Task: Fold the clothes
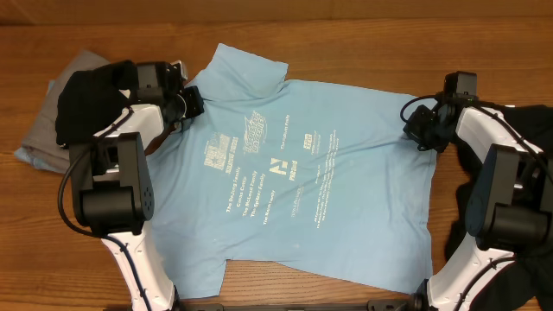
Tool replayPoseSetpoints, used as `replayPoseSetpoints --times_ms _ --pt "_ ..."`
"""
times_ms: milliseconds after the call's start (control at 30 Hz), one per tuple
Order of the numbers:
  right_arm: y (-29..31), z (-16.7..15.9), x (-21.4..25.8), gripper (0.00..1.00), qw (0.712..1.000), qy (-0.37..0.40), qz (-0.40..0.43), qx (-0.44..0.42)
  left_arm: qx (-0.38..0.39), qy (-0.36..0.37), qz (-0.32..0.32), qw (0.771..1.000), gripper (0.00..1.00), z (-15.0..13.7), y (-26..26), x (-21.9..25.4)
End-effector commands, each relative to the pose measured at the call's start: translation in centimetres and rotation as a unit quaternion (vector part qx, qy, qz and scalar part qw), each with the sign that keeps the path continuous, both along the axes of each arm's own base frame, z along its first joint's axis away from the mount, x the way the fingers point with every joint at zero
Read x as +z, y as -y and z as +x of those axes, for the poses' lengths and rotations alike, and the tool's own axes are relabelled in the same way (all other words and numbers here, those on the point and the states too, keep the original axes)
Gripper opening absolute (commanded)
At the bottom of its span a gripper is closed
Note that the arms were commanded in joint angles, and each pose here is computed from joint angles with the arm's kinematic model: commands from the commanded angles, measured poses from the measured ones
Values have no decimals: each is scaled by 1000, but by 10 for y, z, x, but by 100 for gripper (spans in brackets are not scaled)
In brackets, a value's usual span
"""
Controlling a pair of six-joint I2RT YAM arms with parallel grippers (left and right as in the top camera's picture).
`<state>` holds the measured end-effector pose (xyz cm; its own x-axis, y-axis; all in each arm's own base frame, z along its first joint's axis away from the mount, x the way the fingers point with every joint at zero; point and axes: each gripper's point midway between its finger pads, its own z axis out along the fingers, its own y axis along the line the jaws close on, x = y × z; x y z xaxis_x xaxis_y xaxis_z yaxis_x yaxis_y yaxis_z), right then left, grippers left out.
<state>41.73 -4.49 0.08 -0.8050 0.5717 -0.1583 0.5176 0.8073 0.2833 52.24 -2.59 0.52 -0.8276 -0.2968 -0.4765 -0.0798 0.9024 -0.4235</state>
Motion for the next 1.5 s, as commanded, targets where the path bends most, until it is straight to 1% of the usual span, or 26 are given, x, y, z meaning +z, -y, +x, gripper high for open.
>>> replayPoseSetpoints --times_ms 0,100,133,233,267,300,333,367,433,500,567,633,767,800,867,933,1033,1167,1200,1233,1267,1333,1367,1400,1433,1467 --pt "17 -7 -9 4 999 -17 -48 -5 10 -34 18 999 8 6 -8 2" --pt "51 -5 -8 4 991 -16 -119 -65 -18 -56 37 998 10 0 -9 12" --pt "71 -7 -5 4 983 -16 -148 -109 -32 -62 45 997 12 -1 -11 22" --pt "94 -11 -4 4 977 -13 -144 -160 -42 -64 51 996 15 0 -13 41" --pt "97 -9 -3 5 980 -6 -119 -162 -43 -59 52 996 17 3 -13 53" --pt "96 -6 -1 7 984 1 -98 -148 -44 -56 52 996 18 4 -13 59" --pt "89 2 5 14 992 19 -61 -106 -45 -52 53 996 19 7 -14 68" --pt "82 8 12 18 996 38 -31 -72 -46 -48 54 996 19 9 -13 77" --pt "66 20 36 22 996 88 27 -17 -57 -39 52 996 19 11 -7 91" --pt "52 30 61 20 990 128 62 6 -83 -40 43 995 18 6 3 95" --pt "44 35 78 16 986 151 69 18 -102 -59 37 992 17 -4 14 91" --pt "31 36 83 11 986 148 76 19 -137 -74 46 987 15 -15 28 84" --pt "2 27 66 6 990 98 102 7 -194 -65 76 976 9 -18 53 76" --pt "-10 24 55 4 992 74 101 5 -200 -57 96 973 4 -13 60 71" --pt "-24 23 37 4 995 46 84 0 -205 -41 111 972 4 -4 68 65" --pt "-34 22 3 4 999 4 37 -33 -209 -34 111 971 4 0 76 61" --pt "-45 29 -24 4 999 -5 22 -37 -206 -43 107 972 4 -4 76 61" --pt "-53 50 -45 4 996 21 38 -75 -206 -73 103 970 9 -17 72 58" --pt "-54 57 -50 4 995 30 45 -87 -206 -84 101 970 13 -22 72 56" --pt "-57 65 -55 4 993 44 55 -97 -207 -91 99 969 33 -25 72 55" --pt "-58 68 -57 4 992 47 59 -100 -208 -93 99 969 45 -27 72 55" --pt "-57 78 -58 4 991 67 58 -103 -207 -92 100 969 66 -26 72 55" --pt "-56 80 -55 4 991 70 55 -101 -207 -89 100 969 95 -24 72 55" --pt "-53 81 -50 4 991 74 55 -96 -205 -84 103 970 100 -22 71 56" --pt "-47 84 -37 8 992 81 48 -80 -202 -70 108 971 97 -15 71 58" --pt "-43 86 -26 10 993 88 42 -70 -201 -57 110 972 91 -9 71 60"
